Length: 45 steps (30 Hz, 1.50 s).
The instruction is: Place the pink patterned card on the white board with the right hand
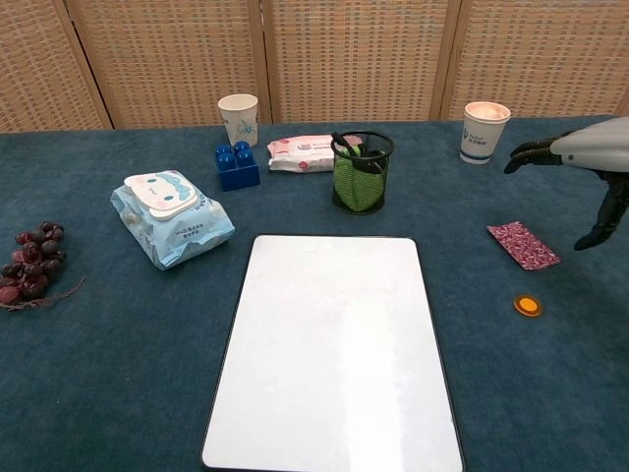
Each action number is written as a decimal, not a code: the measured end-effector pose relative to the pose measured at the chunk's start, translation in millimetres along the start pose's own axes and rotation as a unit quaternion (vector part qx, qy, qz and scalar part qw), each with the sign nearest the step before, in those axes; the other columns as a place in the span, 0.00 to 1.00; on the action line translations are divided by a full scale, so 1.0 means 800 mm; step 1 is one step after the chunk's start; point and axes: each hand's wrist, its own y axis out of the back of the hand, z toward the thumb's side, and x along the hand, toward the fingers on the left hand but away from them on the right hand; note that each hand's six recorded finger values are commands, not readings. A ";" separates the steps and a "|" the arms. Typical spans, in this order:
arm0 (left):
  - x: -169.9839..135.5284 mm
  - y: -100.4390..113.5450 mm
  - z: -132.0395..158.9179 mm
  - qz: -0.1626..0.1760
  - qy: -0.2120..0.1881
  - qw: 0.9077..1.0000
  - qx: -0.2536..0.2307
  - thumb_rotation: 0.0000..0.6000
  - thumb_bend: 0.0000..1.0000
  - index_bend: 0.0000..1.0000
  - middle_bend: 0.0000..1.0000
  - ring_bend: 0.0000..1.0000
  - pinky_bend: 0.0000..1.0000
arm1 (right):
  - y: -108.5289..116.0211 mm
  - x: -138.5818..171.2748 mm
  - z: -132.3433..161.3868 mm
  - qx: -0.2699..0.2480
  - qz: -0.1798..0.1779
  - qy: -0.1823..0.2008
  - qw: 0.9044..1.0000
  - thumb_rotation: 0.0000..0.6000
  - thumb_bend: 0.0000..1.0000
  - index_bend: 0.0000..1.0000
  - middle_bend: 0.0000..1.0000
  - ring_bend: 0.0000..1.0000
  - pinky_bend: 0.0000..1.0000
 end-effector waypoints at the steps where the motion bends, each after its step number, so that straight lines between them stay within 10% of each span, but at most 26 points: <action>1: 0.001 -0.001 0.000 -0.001 0.001 1.000 0.000 1.00 0.00 0.00 0.00 0.00 0.00 | -0.001 -0.006 -0.001 0.003 0.002 -0.003 1.000 1.00 0.00 0.12 0.00 0.00 0.00; 31: 0.004 0.002 -0.004 0.001 0.005 1.000 -0.001 1.00 0.00 0.00 0.00 0.00 0.00 | -0.042 -0.056 0.023 0.053 0.044 -0.022 0.997 1.00 0.00 0.17 0.00 0.00 0.00; 45: 0.003 0.002 -0.004 0.001 0.005 1.000 0.000 1.00 0.00 0.00 0.00 0.00 0.00 | -0.049 -0.060 0.013 0.055 0.051 -0.035 0.997 1.00 0.13 0.47 0.00 0.00 0.00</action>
